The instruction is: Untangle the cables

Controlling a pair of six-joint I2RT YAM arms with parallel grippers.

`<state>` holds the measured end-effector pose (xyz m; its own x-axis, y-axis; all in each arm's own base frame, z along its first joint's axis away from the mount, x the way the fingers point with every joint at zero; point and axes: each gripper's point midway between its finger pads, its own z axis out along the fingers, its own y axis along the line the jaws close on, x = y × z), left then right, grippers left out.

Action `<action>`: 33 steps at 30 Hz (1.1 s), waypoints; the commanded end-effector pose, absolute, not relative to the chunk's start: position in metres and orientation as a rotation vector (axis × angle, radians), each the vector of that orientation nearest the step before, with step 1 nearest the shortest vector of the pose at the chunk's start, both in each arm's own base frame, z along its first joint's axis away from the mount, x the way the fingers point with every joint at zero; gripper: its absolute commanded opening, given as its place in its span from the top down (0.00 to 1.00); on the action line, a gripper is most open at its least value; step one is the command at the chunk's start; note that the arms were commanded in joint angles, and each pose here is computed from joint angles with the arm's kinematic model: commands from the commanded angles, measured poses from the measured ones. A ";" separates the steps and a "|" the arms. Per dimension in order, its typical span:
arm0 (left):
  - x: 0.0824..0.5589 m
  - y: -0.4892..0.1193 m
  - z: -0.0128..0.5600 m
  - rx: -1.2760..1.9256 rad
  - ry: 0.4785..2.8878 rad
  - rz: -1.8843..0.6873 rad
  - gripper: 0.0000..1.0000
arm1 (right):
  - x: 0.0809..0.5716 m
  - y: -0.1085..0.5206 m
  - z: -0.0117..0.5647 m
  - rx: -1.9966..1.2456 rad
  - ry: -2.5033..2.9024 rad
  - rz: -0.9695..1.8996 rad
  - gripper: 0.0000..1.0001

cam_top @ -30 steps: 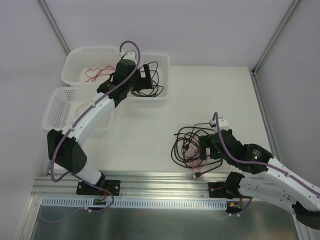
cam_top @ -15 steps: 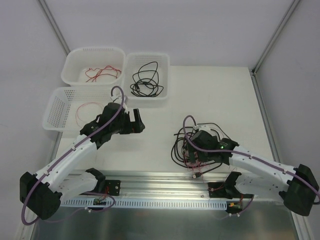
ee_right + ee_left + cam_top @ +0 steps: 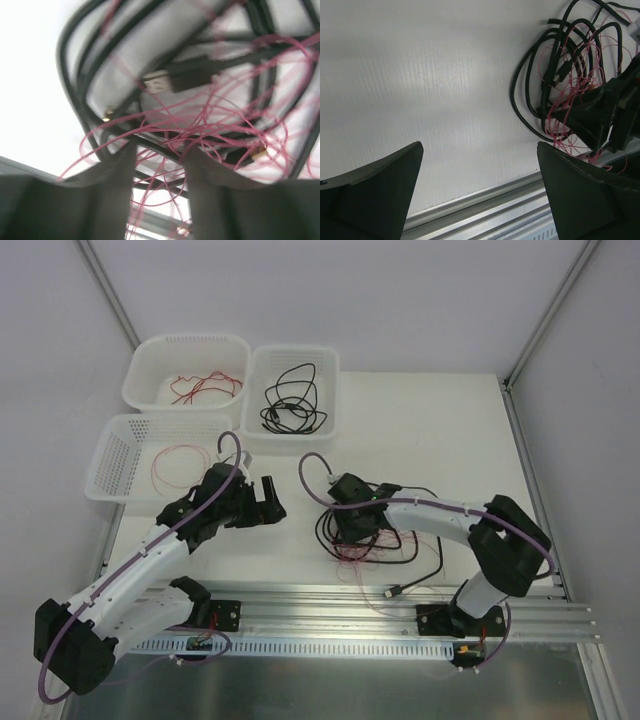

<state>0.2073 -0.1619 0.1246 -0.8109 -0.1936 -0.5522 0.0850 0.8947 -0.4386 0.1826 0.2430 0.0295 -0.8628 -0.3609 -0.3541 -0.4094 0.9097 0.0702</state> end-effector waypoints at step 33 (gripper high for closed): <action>0.229 -0.230 0.090 -0.012 2.659 -0.560 0.05 | 0.197 0.122 0.077 -0.022 2.613 0.326 0.54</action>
<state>0.2114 -0.2184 0.0834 -0.9278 -0.0640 -0.3676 0.0896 0.9182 -0.3860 0.1898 0.0997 0.0646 -0.8916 0.0298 -0.4518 -0.0260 0.9928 0.1168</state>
